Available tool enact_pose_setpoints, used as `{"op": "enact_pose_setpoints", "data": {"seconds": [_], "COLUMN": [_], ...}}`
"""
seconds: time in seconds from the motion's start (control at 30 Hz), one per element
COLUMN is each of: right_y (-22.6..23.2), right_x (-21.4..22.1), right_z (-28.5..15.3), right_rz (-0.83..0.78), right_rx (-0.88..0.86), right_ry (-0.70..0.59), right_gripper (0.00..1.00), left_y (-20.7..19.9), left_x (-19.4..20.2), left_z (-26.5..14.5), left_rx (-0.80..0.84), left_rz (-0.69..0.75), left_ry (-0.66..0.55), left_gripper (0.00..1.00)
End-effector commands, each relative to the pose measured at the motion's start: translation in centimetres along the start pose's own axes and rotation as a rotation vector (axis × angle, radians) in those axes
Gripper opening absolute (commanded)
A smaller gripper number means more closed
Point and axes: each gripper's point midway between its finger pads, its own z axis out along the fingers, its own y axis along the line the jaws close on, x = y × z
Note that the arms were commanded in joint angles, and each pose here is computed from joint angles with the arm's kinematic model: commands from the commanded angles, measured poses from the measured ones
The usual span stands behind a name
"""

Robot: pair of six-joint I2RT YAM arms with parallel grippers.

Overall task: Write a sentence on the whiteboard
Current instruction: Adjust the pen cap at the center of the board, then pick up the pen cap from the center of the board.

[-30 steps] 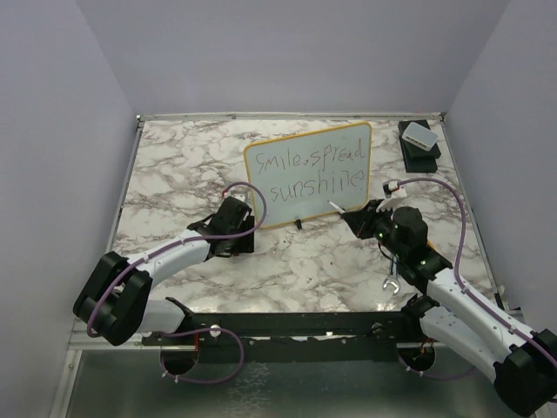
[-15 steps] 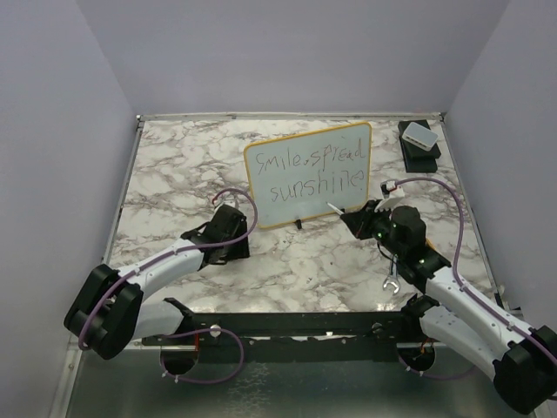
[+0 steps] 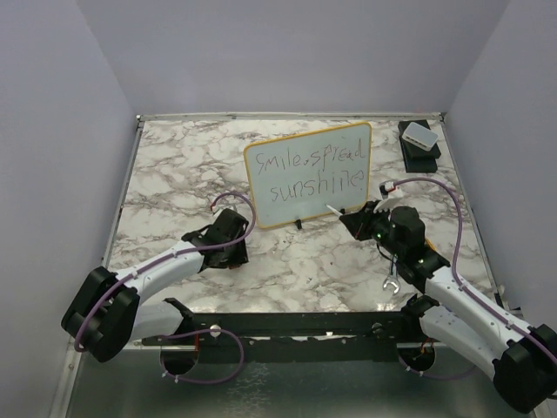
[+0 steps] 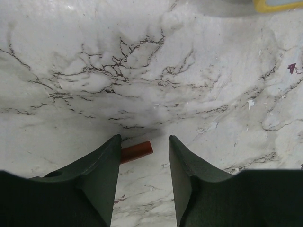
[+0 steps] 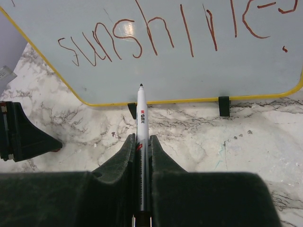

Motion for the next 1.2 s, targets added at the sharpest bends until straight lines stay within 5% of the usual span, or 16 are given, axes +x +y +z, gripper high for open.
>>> {"op": "enact_pose_setpoints", "data": {"seconds": [0.0,0.5,0.9,1.17], "right_y": [-0.1,-0.5,-0.9,-0.9], "right_x": [0.3,0.2,0.1,0.2], "right_z": [-0.2,-0.8,-1.6,-1.7], "right_rz": [0.001,-0.015,-0.020,-0.023], "right_rx": [-0.007,0.005,0.020,0.024], "right_ry": [-0.003,-0.027,-0.051,-0.048], "right_gripper": [0.01,0.01,0.01,0.01], "left_y": [1.5,1.1,1.7,-0.4], "left_x": [3.0,2.9,2.8,3.7], "left_z": [-0.5,-2.5,-1.9,-1.0], "left_rx": [-0.093,-0.175,-0.232,-0.118], "left_rz": [-0.041,0.138,0.255,0.292], "left_ry": [0.126,0.215,0.257,0.278], "left_gripper": [0.46,0.59,0.56,0.54]}}
